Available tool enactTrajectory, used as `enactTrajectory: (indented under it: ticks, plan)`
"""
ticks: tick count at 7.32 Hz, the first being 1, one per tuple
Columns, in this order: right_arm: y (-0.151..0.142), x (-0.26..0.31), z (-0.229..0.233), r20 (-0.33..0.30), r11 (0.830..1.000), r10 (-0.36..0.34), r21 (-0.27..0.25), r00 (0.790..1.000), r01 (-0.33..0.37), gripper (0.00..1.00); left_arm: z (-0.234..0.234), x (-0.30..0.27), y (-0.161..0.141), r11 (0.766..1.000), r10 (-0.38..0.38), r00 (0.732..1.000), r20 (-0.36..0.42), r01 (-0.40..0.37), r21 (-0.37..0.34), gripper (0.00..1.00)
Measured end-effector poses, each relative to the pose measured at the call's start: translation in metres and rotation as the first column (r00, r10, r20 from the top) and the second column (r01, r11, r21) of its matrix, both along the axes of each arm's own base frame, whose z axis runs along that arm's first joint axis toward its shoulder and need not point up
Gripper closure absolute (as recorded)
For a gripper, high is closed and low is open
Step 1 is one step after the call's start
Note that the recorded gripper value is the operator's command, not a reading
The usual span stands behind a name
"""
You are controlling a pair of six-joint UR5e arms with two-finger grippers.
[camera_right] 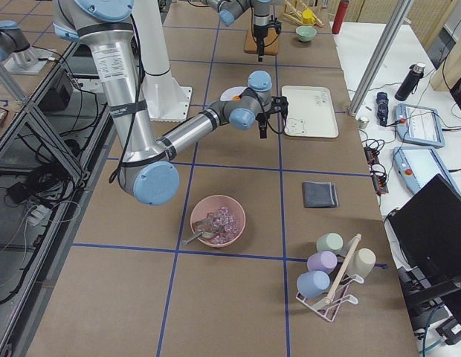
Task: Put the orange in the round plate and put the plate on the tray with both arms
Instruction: 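Move the right gripper toward the plate rim while the left gripper withdraws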
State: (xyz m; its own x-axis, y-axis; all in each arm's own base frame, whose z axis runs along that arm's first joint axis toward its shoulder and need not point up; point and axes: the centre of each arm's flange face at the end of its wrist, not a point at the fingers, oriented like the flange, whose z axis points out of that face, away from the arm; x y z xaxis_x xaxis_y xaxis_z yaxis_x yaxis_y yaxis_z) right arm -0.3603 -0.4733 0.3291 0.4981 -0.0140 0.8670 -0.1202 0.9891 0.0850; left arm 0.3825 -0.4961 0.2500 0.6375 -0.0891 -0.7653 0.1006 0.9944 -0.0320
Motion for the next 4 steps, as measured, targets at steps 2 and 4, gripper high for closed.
enactTrajectory:
  ticks: [2, 4]
  plan:
    - [0.039, -0.061, -0.029, 0.122, 0.993, 0.063, -0.103, 0.991, -0.05, 0.0, 0.015, -0.028, -0.019, 1.0, -0.023, 1.0, 0.007, 0.023, -0.01, 0.02]
    - [0.062, -0.09, -0.026, 0.252, 0.987, 0.091, -0.149, 0.963, -0.055, 0.01, 0.023, -0.043, -0.031, 0.999, -0.032, 0.999, 0.018, 0.032, 0.001, 0.02]
